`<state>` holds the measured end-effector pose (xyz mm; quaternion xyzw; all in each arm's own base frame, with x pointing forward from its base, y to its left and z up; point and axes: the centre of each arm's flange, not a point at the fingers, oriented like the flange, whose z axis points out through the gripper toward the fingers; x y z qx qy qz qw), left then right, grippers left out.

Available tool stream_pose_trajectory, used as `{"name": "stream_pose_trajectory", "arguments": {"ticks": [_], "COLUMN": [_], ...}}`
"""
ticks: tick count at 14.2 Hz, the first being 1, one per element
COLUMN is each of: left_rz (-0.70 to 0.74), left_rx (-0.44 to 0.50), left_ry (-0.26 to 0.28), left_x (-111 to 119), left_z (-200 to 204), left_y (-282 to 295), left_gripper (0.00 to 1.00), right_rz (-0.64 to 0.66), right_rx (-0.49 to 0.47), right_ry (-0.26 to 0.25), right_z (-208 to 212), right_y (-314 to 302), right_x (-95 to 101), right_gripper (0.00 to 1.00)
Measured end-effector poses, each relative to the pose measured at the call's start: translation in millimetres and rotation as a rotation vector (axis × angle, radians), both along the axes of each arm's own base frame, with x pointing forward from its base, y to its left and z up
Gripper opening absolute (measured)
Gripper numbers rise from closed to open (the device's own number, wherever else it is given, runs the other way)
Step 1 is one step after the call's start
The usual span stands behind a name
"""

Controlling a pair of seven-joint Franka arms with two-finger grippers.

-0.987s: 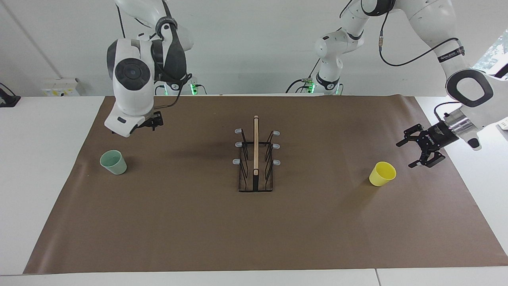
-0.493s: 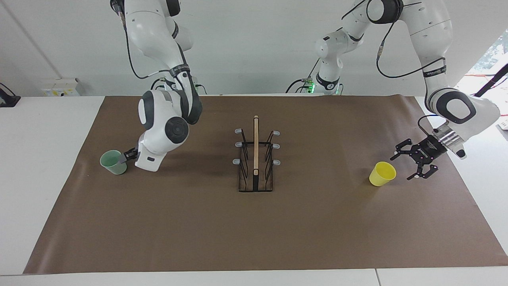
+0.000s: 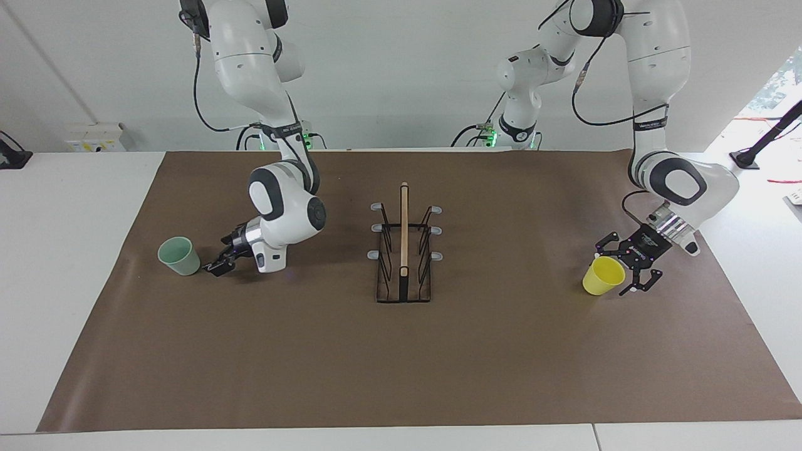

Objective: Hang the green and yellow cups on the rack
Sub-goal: 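Reach the left gripper to the yellow cup while the right gripper reaches the green cup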

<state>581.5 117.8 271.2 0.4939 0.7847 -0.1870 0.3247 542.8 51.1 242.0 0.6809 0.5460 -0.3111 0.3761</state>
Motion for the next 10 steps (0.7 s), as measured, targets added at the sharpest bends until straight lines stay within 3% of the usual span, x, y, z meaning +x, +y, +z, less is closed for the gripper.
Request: {"name": "stream_pose_trajectory", "arguments": {"ticks": [6,10], "left_rz": [0.056,0.056], "left_rx": [-0.017,-0.012], "left_ry": [0.005,0.002], "left_x": [-6.3,-5.4], "left_z": [-9.6,-9.6], "left_y": [-8.1,-12.3], "left_gripper": [1.00,1.00], "right_rz": [0.158,0.177], "right_rx": [-0.073,-0.082], "right_ry": [0.046,0.070], "right_z": [-17.9,-22.9], "right_y": [-38.4,-45.6], "right_x": [-8.2,-16.4], "right_gripper": [1.00,1.00]}}
